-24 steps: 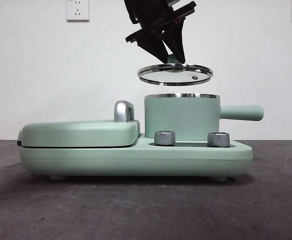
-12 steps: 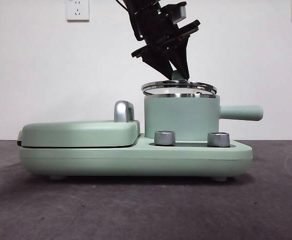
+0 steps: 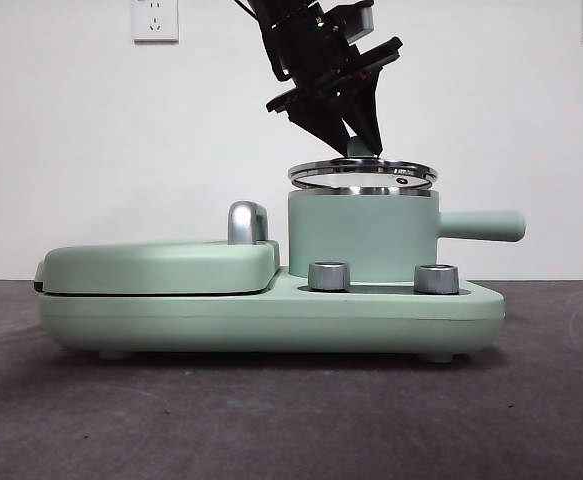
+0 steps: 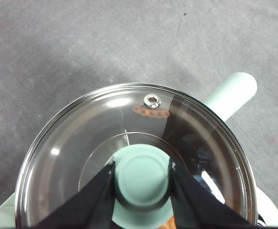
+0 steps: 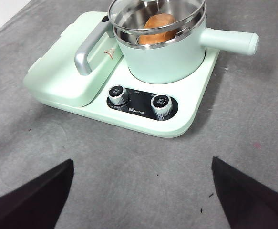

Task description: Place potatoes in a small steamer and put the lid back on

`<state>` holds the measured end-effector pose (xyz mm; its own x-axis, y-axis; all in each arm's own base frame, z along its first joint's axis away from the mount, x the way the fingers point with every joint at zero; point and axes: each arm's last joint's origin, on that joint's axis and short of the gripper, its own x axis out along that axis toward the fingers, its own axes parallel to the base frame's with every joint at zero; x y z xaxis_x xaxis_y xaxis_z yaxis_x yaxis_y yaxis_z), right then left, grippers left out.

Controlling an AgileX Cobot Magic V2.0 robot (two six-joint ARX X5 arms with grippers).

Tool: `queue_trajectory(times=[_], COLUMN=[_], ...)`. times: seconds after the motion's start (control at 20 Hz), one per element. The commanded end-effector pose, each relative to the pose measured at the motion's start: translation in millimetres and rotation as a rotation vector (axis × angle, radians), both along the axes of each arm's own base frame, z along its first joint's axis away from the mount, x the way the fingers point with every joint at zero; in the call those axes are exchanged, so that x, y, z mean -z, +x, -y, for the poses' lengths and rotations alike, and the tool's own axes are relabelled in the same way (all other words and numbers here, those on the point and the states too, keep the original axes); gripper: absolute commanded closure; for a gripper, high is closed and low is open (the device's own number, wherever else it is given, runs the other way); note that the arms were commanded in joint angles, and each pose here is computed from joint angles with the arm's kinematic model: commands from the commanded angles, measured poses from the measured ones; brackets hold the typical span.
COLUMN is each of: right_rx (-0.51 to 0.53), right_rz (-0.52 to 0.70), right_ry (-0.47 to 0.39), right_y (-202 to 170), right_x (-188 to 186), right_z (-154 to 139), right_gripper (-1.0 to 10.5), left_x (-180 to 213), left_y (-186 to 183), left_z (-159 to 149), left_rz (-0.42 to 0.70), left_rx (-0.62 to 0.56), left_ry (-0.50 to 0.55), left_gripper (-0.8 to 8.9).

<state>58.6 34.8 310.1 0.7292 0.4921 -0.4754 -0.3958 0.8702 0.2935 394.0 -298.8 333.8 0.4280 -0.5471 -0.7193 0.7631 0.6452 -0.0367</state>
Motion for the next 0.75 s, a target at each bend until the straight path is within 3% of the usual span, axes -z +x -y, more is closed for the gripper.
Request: queue_trajectory(times=[0.05,0.75], right_rx=[0.002,0.002], right_rz=[0.01,0.01], right_ry=[0.015,0.015], right_y=[-0.2,-0.2], right_x=[-3.0,-3.0], right_z=[-0.2,-0.3], right_gripper=[4.9,4.9], left_x=[1.0,17.6], left_y=[2.2,1.3], left_z=[9.0,9.5], left_rz=[0.032,0.033], left_rx=[0.026,0.164], left_ry=[-0.019,0.098], left_gripper=[7.65,7.87])
